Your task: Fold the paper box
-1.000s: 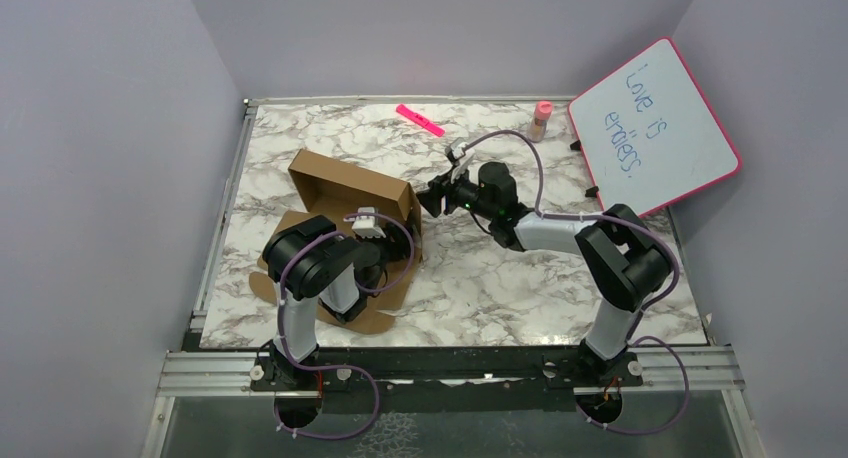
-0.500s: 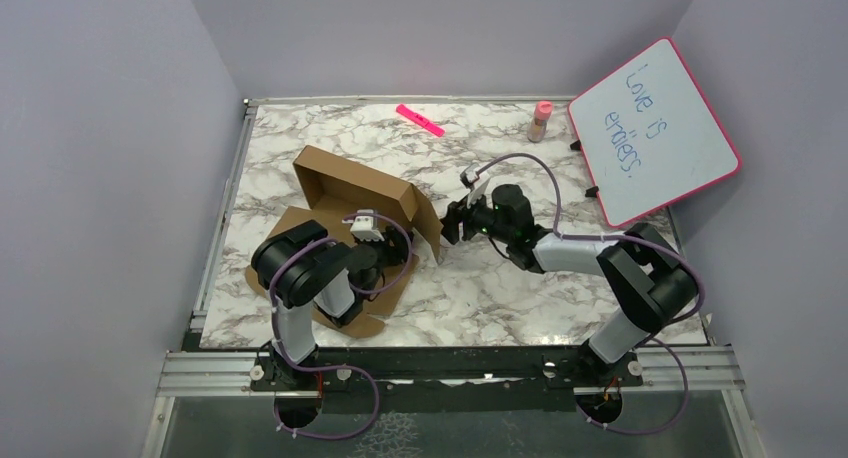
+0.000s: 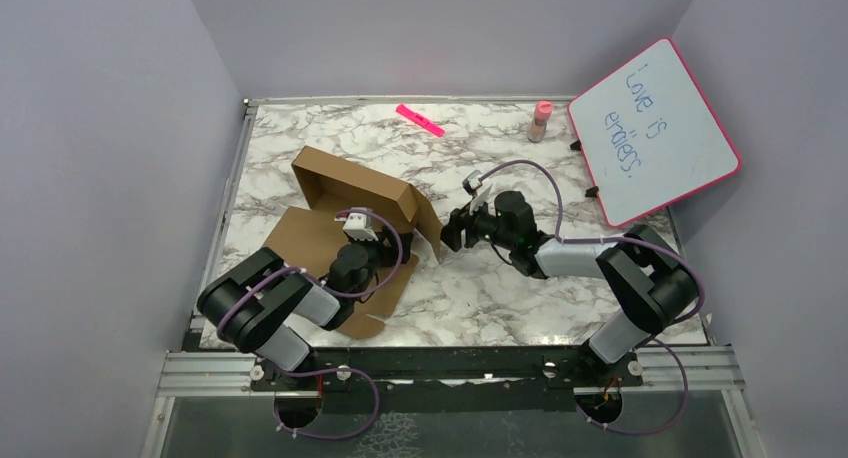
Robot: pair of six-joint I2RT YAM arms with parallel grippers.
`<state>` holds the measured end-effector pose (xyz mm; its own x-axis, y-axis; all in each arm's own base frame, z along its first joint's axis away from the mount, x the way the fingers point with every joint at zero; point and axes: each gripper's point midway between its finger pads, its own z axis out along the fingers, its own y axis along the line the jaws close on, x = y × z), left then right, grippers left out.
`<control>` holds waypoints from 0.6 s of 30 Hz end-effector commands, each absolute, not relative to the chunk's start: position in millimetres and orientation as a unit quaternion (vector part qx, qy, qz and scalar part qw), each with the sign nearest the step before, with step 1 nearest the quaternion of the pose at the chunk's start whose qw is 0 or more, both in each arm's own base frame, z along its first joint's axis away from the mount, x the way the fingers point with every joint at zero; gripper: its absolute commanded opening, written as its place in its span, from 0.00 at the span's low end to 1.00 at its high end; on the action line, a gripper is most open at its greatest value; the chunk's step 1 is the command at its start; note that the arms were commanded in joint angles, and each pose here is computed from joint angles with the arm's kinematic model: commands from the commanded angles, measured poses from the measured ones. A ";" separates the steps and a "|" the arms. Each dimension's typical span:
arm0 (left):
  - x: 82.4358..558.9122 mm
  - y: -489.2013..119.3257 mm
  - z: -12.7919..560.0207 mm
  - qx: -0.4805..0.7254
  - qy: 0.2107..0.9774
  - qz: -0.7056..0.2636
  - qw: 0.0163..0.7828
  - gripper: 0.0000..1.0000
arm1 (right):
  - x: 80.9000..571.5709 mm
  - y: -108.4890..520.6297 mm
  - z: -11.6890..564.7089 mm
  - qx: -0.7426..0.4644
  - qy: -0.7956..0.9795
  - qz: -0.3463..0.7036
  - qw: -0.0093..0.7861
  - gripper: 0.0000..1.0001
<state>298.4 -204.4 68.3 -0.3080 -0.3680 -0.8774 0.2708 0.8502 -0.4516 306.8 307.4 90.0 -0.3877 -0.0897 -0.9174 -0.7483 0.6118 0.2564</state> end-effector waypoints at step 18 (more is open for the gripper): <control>227.4 -195.3 6.8 0.035 0.862 -0.255 0.436 0.53 | 294.7 327.0 84.3 -0.295 0.741 0.397 0.454 0.62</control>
